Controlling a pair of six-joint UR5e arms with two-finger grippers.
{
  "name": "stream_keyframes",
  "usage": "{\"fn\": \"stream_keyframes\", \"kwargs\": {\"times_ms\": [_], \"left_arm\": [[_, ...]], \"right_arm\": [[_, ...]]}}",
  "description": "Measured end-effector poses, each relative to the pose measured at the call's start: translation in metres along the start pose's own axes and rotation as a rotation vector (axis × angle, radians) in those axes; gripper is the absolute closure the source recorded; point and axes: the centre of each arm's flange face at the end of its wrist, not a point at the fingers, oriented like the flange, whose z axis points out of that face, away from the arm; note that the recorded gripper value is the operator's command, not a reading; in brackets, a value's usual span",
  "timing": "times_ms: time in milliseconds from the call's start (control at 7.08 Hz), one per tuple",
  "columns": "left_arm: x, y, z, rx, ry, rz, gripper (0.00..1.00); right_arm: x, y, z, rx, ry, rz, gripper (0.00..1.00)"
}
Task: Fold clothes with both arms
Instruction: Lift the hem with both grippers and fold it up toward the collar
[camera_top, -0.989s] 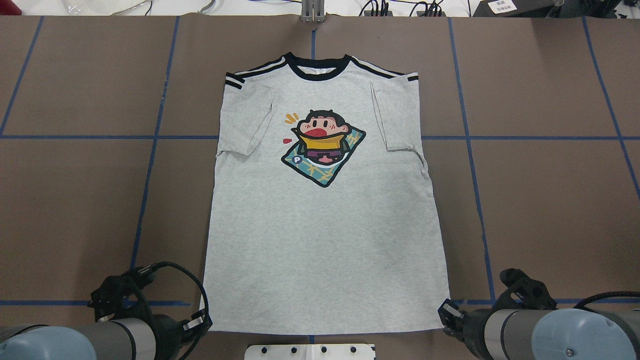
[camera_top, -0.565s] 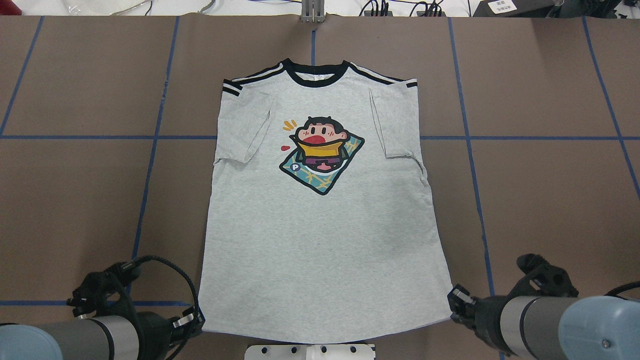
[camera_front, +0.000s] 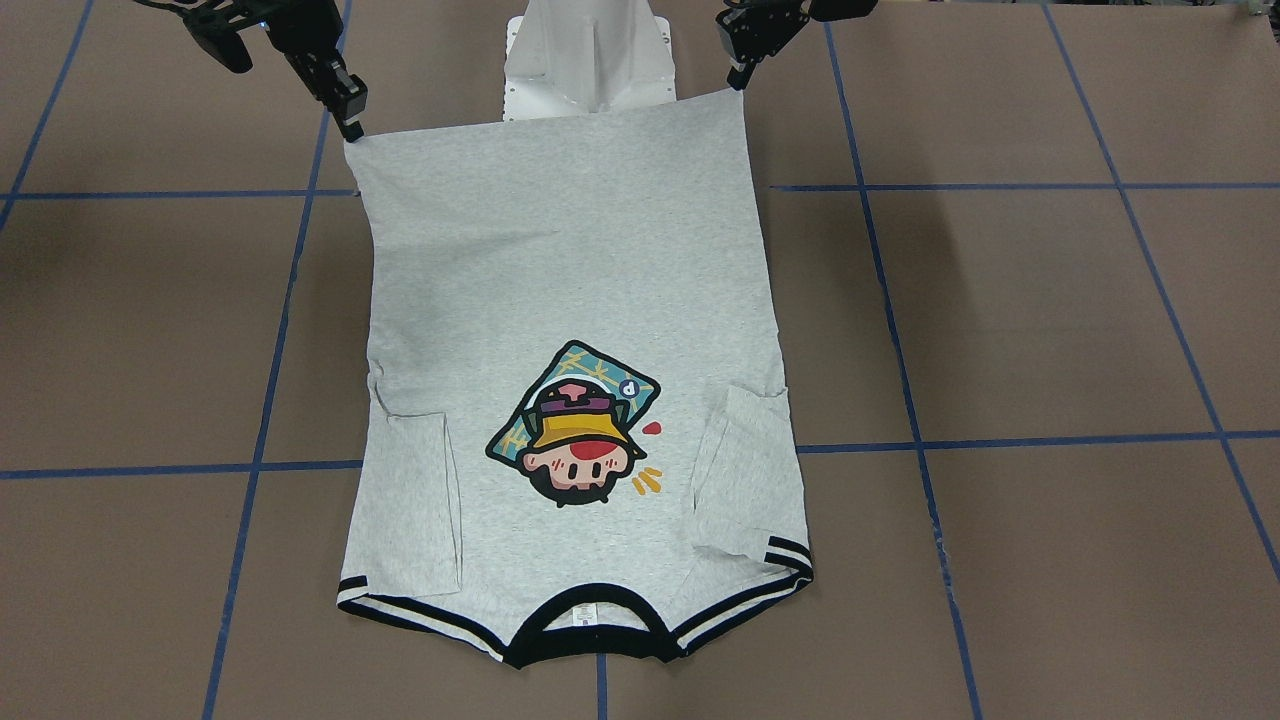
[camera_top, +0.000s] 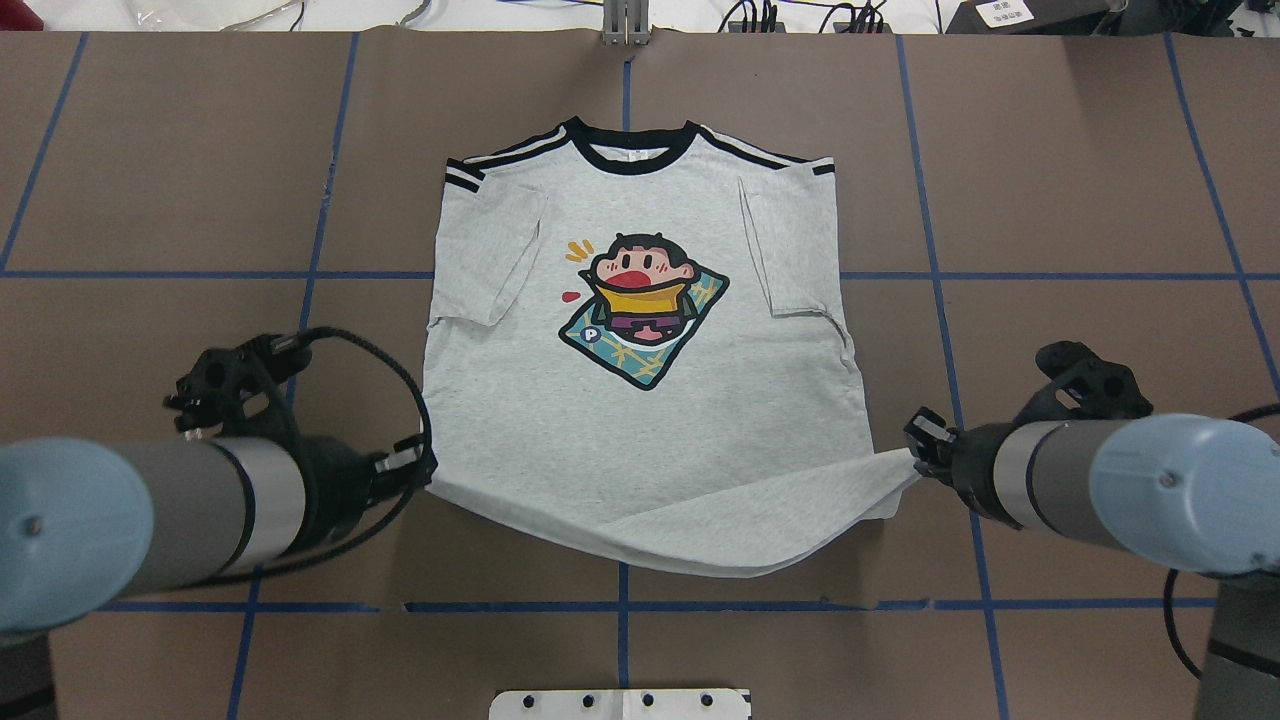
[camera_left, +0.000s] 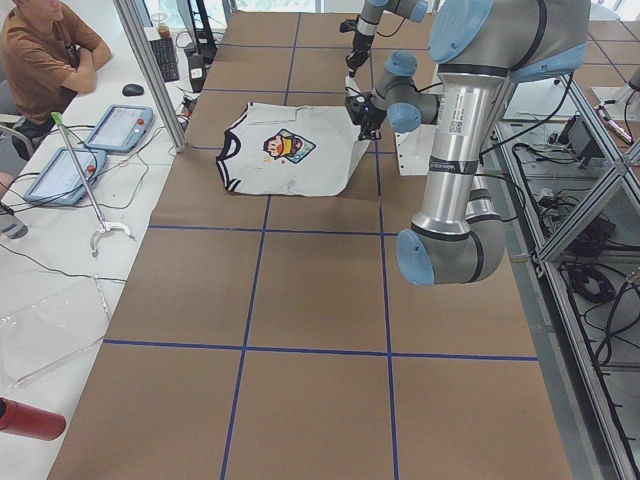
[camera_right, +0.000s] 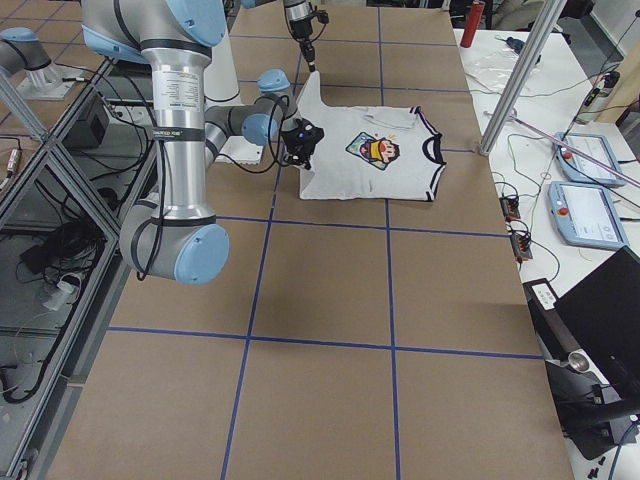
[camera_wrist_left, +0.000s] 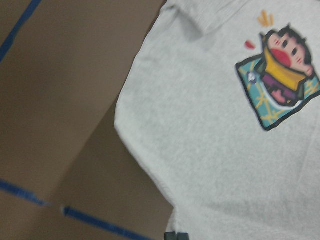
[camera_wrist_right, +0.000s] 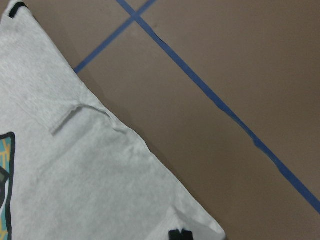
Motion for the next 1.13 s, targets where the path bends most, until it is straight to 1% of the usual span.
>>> {"fn": "stream_keyframes", "kwargs": {"times_ms": [282,424,565,847,989,1130], "left_arm": [[0.021,-0.089,0.071,0.123,-0.037,0.059,1.0],[0.014,-0.13,0.108,0.169,-0.034,0.071,1.0],[0.004,-0.162,0.134,0.203,-0.032,0.076,1.0],[0.0,-0.201,0.155,0.246,-0.041,0.077,1.0],[0.007,-0.215,0.163,0.262,-0.047,0.075,1.0],[0.013,-0.228,0.171,0.277,-0.044,0.073,1.0]], "right_arm": [[-0.059,-0.055,0.039,0.107,0.03,-0.069,1.0],[-0.091,-0.086,0.059,0.153,0.052,-0.1,1.0],[-0.12,-0.113,0.075,0.189,0.071,-0.111,1.0],[-0.17,-0.152,0.106,0.23,0.118,-0.123,1.0],[-0.192,-0.165,0.121,0.241,0.128,-0.124,1.0],[-0.209,-0.176,0.135,0.248,0.128,-0.122,1.0]]}}
